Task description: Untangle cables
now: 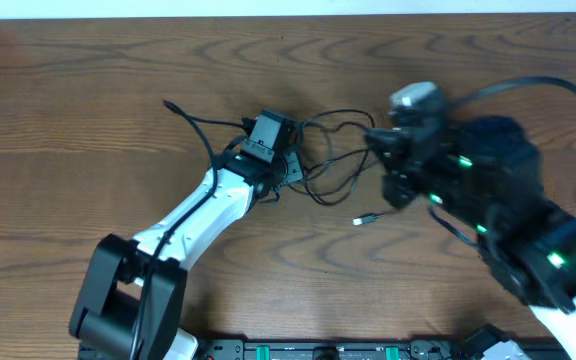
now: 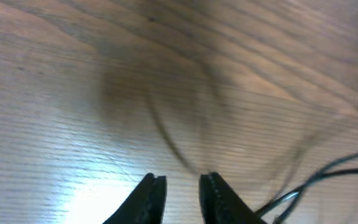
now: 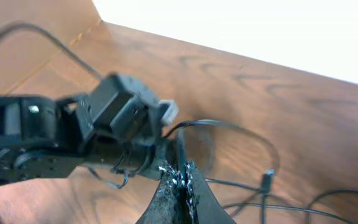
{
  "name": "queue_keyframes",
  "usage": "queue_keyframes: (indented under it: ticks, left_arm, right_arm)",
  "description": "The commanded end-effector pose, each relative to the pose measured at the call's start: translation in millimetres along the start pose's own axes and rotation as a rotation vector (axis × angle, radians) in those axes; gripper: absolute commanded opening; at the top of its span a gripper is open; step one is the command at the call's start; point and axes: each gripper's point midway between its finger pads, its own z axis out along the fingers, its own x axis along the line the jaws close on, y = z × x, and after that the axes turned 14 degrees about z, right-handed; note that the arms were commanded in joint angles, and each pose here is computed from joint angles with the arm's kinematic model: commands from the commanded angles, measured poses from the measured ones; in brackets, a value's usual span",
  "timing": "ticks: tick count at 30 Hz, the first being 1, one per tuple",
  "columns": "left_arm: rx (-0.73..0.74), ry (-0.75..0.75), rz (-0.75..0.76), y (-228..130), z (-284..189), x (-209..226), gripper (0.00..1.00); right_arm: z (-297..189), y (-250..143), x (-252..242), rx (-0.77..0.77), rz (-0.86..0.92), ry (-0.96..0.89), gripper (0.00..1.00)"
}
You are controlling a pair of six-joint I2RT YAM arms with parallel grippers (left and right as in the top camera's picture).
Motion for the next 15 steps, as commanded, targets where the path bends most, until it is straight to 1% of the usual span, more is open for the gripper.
queue_keyframes:
  ticks: [1,4,6,7,10,11,12,13,15]
  left_arm:
    - [-0.040,0.107,-0.009,6.0,1.5,18.8,0.23]
    - [-0.057,0.154,-0.015,9.4,0.3,29.2,0.23]
    - [-0.063,0.177,-0.023,11.3,-0.5,36.1,0.23]
    - [-0.063,0.182,-0.030,12.3,-0.7,39.1,0.23]
    - [-0.058,0.182,-0.046,13.5,-1.3,44.5,0.23]
    - [-0.050,0.161,-0.051,13.1,-1.5,42.4,0.20]
    - [-0.041,0.124,-0.055,12.6,-2.8,37.3,0.12]
    - [-0.034,0.089,-0.051,12.6,-4.9,32.0,0.08]
    - [-0.023,0.004,-0.011,13.3,-11.1,18.2,0.08]
  right_arm:
    - [-29.3,22.2,-28.9,-0.120,0.028,-0.141,0.01]
    - [-53.2,32.2,-60.1,-0.196,0.050,-0.299,0.01]
    - [-69.5,35.1,-87.9,-0.236,0.067,-0.450,0.01]
    - [-79.7,34.7,-107.0,-0.251,0.077,-0.558,0.01]
    - [-97.9,27.2,-145.2,-0.250,0.111,-0.775,0.01]
    - [-100.0,22.9,-155.8,-0.244,0.145,-0.825,0.01]
    - [-96.1,17.0,-164.5,-0.225,0.190,-0.852,0.01]
    - [-90.2,12.2,-169.0,-0.204,0.220,-0.857,0.02]
    - [-75.2,2.8,-173.7,-0.149,0.250,-0.851,0.02]
